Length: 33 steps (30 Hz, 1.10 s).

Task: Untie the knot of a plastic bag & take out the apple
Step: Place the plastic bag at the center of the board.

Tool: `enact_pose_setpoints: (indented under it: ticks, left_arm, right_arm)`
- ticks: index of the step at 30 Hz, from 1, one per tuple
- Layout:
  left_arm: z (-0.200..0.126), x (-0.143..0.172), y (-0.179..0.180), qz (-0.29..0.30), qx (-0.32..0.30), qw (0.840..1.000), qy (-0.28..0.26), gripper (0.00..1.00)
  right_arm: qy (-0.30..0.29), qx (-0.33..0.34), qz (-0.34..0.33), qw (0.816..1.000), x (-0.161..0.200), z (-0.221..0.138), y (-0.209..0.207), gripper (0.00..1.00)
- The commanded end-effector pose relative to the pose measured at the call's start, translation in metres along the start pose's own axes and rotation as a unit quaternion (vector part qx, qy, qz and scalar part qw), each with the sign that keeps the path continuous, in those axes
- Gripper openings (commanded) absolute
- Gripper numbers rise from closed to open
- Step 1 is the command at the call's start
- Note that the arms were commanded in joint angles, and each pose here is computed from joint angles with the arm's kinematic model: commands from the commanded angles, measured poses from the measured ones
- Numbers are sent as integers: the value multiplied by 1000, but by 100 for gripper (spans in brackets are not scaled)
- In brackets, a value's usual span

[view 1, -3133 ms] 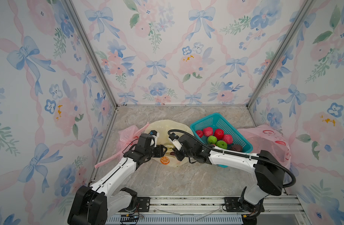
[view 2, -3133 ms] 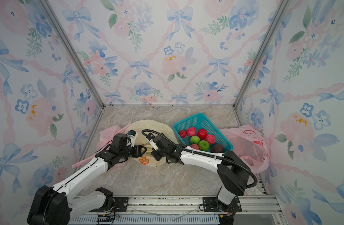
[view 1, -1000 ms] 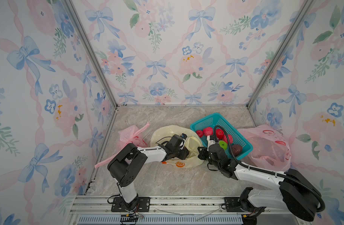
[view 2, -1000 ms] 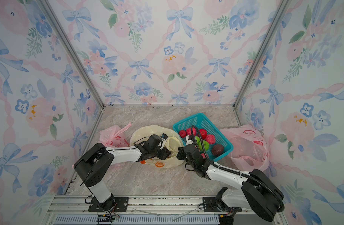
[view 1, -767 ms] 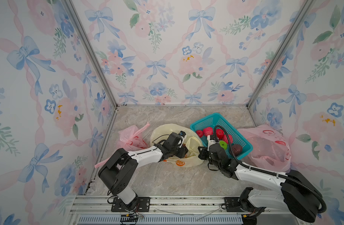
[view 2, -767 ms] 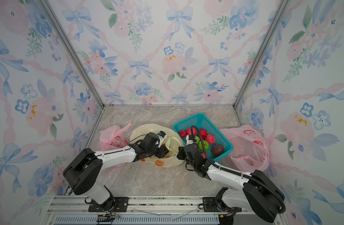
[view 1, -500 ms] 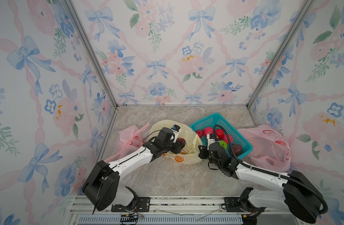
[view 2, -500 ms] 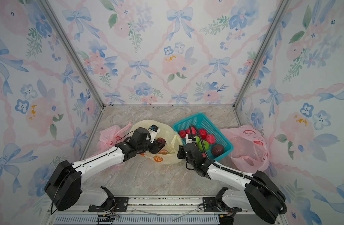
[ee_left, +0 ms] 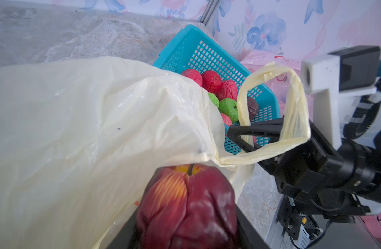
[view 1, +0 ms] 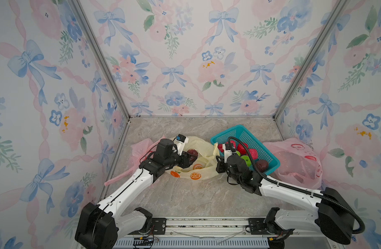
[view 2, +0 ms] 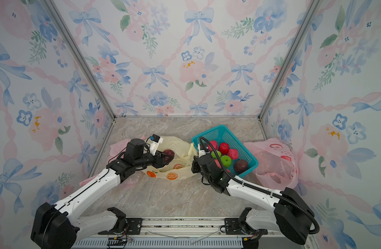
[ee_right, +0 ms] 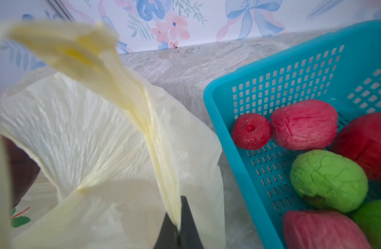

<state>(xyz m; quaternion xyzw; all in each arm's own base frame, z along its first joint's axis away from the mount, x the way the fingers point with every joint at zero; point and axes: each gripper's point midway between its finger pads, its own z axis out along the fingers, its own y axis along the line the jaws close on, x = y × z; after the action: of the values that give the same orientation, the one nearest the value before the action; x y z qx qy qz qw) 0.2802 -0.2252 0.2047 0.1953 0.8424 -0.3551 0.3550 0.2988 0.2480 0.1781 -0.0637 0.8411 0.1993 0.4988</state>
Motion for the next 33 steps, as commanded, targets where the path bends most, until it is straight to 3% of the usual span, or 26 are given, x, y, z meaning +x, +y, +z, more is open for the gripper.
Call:
enact_pose_setpoints:
  ticks: [1, 5, 8, 13, 18, 21, 29, 33]
  left_arm:
    - [0, 18, -10, -13, 43, 997, 58, 54]
    - [8, 31, -9, -20, 58, 994, 89, 53]
    - [5, 27, -14, -12, 68, 994, 83, 53]
    - [-19, 2, -37, 19, 103, 993, 46, 53]
    - [-46, -32, -31, 36, 61, 997, -19, 55]
    - [-60, -43, -33, 46, 62, 996, -39, 56]
    - [-68, -40, -23, 19, 80, 996, -32, 56]
    - [-52, -23, -7, -16, 88, 996, 3, 56]
  right_arm:
    - [-38, 6, -3, 999, -39, -1, 0, 0]
    - [-78, -12, -4, 997, -77, 0, 14, 0]
    - [-73, -17, -17, 997, -82, 12, 23, 0]
    - [-18, -26, -35, 999, -53, 46, 32, 0]
    - [27, -59, -30, 997, -25, 70, 46, 0]
    - [43, -43, -36, 998, -17, 79, 42, 0]
    - [43, 2, -40, 998, -27, 85, 13, 0]
    - [7, -43, -41, 998, -47, 72, 25, 0]
